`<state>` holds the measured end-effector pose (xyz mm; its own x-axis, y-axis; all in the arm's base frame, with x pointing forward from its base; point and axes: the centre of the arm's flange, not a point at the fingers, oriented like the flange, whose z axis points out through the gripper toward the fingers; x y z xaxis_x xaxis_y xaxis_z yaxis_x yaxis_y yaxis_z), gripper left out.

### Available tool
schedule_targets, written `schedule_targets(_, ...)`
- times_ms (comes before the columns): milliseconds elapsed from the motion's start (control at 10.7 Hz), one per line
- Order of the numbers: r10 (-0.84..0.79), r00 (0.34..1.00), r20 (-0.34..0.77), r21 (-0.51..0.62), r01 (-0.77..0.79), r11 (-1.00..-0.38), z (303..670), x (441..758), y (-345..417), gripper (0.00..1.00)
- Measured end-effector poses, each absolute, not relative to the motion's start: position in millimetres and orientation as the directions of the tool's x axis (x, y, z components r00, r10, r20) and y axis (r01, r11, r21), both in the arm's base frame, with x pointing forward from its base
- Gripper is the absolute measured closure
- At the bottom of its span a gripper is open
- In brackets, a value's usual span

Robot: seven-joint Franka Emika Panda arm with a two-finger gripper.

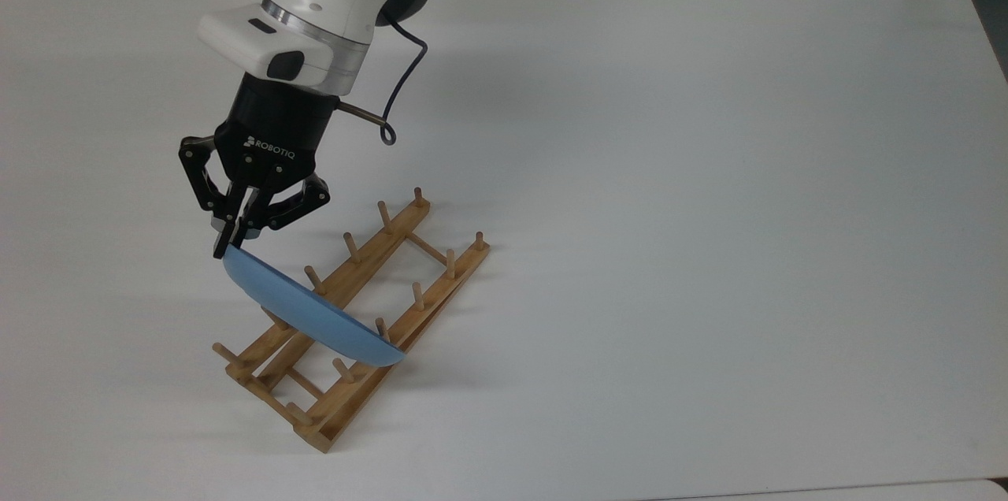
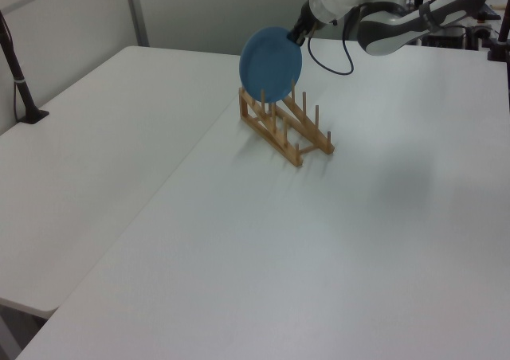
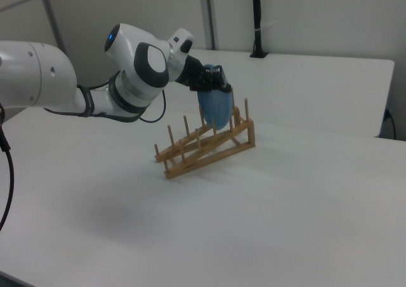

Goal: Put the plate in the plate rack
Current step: 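Lower the upright plate between the rack's wooden pegs, then open the gripper to release the plate in the rack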

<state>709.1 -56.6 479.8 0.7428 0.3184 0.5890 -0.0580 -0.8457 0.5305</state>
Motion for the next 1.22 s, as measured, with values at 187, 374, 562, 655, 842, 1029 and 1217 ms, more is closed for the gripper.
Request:
schedule_targets(187,0.332,0.753,0.568,0.544,-0.041,-0.838,470,707,-57,0.95)
schedule_targets(374,0.331,0.759,0.561,0.544,-0.037,-0.838,465,705,-57,0.93)
schedule_targets(562,0.330,0.762,0.557,0.544,-0.035,-0.839,462,705,-57,0.82)
schedule_targets(655,0.316,0.761,0.566,0.534,-0.047,-0.844,462,705,-58,0.67)
schedule_targets(842,0.262,0.756,0.599,0.497,-0.095,-0.862,463,705,-57,0.38)
schedule_targets(1029,0.221,0.746,0.629,0.465,-0.133,-0.875,467,704,-55,0.09)
schedule_targets(1217,0.181,0.729,0.660,0.429,-0.169,-0.887,476,703,-51,0.00)
